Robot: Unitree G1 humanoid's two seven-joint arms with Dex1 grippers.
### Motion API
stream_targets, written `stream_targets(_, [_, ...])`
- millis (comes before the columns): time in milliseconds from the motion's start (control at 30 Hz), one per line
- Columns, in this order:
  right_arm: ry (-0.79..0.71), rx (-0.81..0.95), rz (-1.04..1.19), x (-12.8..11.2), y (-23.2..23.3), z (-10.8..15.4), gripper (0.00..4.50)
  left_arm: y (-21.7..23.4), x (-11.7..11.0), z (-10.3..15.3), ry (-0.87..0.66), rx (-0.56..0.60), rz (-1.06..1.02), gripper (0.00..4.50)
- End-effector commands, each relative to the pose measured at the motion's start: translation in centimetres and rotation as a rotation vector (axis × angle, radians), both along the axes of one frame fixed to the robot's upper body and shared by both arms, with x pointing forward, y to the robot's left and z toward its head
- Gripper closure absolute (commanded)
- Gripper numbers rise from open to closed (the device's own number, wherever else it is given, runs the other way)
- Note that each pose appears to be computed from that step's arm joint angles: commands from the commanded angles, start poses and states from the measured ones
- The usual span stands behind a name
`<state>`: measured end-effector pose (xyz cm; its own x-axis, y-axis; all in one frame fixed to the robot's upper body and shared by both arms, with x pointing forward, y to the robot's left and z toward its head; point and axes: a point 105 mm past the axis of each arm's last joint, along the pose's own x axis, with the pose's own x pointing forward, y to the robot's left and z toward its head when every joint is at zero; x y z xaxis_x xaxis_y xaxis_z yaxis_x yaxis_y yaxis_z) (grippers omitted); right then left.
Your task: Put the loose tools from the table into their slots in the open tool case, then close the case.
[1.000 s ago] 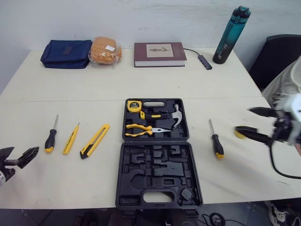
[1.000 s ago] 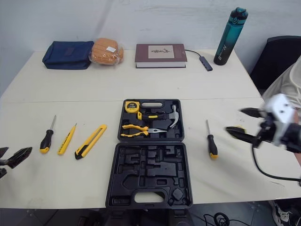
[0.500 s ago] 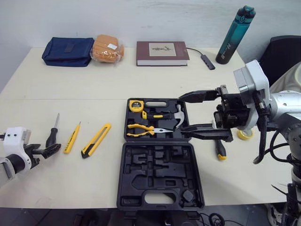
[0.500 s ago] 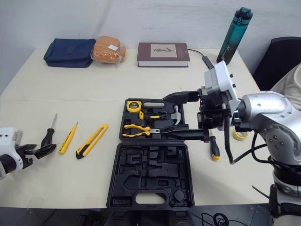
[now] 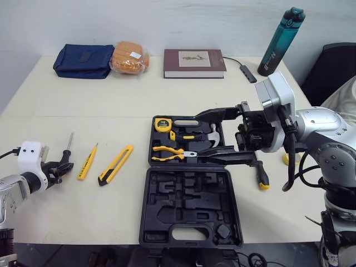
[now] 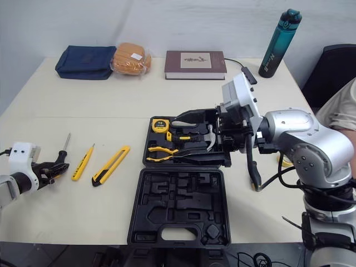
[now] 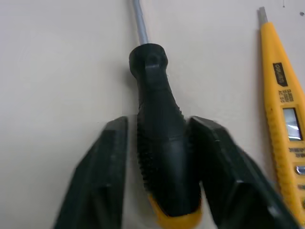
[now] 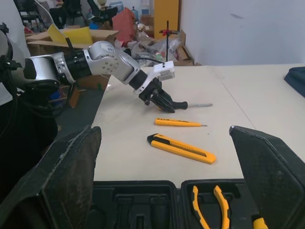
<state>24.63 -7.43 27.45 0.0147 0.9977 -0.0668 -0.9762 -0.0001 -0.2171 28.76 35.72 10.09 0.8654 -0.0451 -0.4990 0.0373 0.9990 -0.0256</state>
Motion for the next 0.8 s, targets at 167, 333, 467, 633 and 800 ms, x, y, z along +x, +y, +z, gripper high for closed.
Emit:
stream_targets(167, [-0.048, 0.024, -0.005, -0.1, 0.1, 1.1, 0.00, 0.5, -0.2, -1.2, 0.052, 0.100, 0.019, 3.66])
stream_targets(333, [-0.039, 0.021, -0.023, 0.1, -0.2, 0.8, 0.00, -1.2, 0.4, 2.0, -0.043, 0.208, -0.137, 3.66])
stream_targets(467, [-0.011, -0.005, -0.042, 0.2, -1.0, 0.0, 0.00, -5.7, 0.6, 4.8, -0.095, 0.247, -0.388, 3.66])
stream_targets(633, [0.037, -0.053, -0.077, 0.2, -2.2, -1.2, 0.00, -11.5, 0.5, 7.6, -0.137, 0.313, -0.717, 3.66])
stream_targets(800, [0.114, -0.178, -0.171, -0.6, -5.6, -4.2, 0.00, -19.4, -0.5, 8.7, -0.144, 0.342, -1.135, 3.66])
